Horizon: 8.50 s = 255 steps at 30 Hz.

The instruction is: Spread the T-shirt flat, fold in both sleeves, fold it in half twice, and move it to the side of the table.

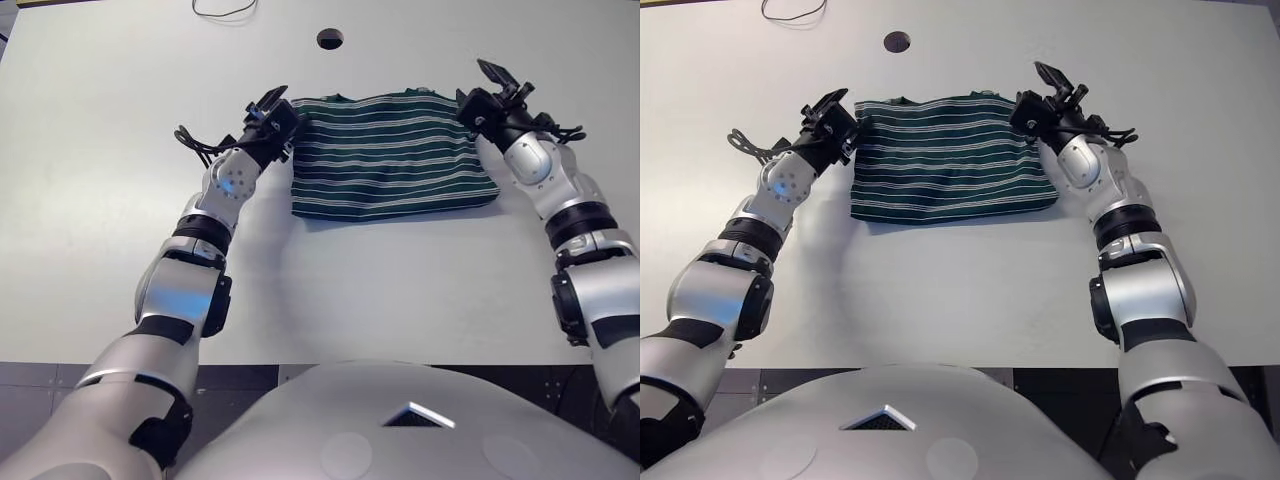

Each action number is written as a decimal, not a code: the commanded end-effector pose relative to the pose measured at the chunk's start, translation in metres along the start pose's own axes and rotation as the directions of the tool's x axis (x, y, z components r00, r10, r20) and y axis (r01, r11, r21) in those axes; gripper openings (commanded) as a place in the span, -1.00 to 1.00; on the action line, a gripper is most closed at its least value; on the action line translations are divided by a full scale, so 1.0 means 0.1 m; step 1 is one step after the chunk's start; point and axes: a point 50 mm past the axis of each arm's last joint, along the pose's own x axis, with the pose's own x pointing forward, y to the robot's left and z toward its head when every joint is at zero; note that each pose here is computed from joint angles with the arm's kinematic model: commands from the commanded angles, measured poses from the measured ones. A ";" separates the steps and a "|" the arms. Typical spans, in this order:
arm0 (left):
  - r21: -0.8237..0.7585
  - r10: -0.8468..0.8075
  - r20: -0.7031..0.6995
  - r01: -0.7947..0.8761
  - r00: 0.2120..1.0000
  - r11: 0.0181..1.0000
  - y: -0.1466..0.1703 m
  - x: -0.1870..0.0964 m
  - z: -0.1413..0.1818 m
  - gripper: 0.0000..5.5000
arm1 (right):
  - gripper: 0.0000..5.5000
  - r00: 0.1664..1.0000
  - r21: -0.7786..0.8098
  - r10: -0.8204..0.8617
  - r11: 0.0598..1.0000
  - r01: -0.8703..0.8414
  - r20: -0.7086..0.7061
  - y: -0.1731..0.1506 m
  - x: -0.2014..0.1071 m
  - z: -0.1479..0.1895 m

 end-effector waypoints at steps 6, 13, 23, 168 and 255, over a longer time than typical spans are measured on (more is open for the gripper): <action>-0.087 0.296 -0.049 -0.299 0.954 0.950 0.38 -0.07 -0.06 0.34 | 0.22 0.986 0.105 -0.158 0.983 0.151 0.056 -0.29 0.05 0.09; -0.173 0.500 0.218 -0.471 0.838 0.865 0.40 -0.73 0.07 0.34 | 0.22 0.897 -0.420 0.401 0.857 -0.297 0.184 -0.02 -1.01 0.04; -0.196 0.527 0.297 -0.489 0.797 0.850 0.31 -0.97 0.48 0.34 | 0.22 0.773 -0.535 0.633 0.669 -0.517 0.045 0.57 -1.08 0.01; 0.235 -0.291 0.239 0.236 0.926 0.943 -0.33 -0.49 0.26 -0.96 | -0.92 0.908 -0.048 0.269 0.962 -0.268 0.321 0.06 -0.55 0.32; -0.719 0.629 0.099 -0.382 0.771 0.581 -0.13 -0.72 0.36 0.21 | 0.09 0.138 0.100 0.091 -0.332 0.938 -0.986 -0.09 -1.17 -1.39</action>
